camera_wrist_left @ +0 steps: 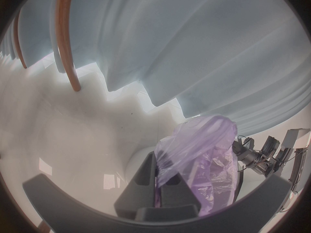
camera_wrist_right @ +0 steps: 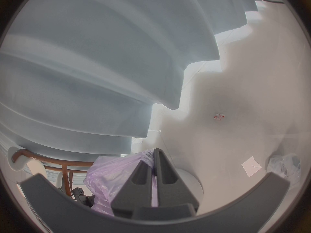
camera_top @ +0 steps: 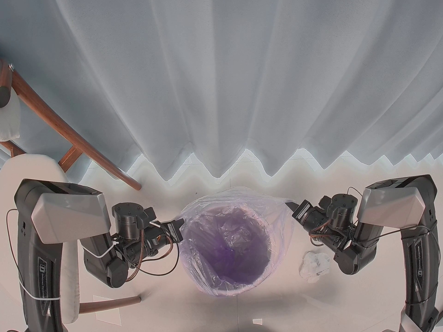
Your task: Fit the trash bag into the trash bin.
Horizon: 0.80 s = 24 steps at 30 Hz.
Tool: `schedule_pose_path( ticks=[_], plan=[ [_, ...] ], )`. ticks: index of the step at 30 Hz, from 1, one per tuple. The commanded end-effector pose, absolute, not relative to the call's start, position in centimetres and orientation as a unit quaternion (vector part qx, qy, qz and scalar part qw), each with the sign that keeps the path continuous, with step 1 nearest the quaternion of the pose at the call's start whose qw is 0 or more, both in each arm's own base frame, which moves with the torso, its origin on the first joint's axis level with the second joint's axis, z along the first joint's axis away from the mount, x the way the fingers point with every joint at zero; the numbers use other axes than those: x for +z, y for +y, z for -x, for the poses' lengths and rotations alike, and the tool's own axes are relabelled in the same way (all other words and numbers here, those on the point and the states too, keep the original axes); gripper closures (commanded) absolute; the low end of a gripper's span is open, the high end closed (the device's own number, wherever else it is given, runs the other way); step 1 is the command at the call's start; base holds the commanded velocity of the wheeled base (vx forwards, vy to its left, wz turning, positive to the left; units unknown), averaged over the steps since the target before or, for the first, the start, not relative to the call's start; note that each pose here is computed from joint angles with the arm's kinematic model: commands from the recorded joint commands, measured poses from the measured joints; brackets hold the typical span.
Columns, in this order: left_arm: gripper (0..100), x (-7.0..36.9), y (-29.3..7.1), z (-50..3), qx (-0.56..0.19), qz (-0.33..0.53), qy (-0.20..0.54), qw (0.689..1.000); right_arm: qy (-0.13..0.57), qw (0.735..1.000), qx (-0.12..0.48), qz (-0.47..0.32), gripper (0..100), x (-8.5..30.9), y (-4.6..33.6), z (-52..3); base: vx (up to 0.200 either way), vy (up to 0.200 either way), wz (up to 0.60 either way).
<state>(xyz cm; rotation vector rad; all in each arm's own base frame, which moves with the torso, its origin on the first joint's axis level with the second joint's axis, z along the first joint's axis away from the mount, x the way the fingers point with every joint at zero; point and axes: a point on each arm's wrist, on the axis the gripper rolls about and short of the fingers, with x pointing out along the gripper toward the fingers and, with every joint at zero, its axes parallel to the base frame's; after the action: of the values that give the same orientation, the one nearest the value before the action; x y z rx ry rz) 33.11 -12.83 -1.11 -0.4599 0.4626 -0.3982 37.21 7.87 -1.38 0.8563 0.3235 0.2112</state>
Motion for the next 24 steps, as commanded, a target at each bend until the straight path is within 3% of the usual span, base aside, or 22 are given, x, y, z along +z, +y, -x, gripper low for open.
schedule_pose_path(
  ticks=[1,24],
  plan=[
    [100,-0.8,-12.9,-33.3,-0.197,0.233,0.226,0.925,0.156,0.891,0.101,-0.413,100,-1.2,7.9,-37.5,0.000,0.000,0.00],
    [100,-2.7,-12.4,-34.3,-0.191,0.261,0.263,0.909,0.188,0.875,0.072,-0.441,100,-3.9,7.3,-38.1,0.000,0.000,0.00]
  ],
)
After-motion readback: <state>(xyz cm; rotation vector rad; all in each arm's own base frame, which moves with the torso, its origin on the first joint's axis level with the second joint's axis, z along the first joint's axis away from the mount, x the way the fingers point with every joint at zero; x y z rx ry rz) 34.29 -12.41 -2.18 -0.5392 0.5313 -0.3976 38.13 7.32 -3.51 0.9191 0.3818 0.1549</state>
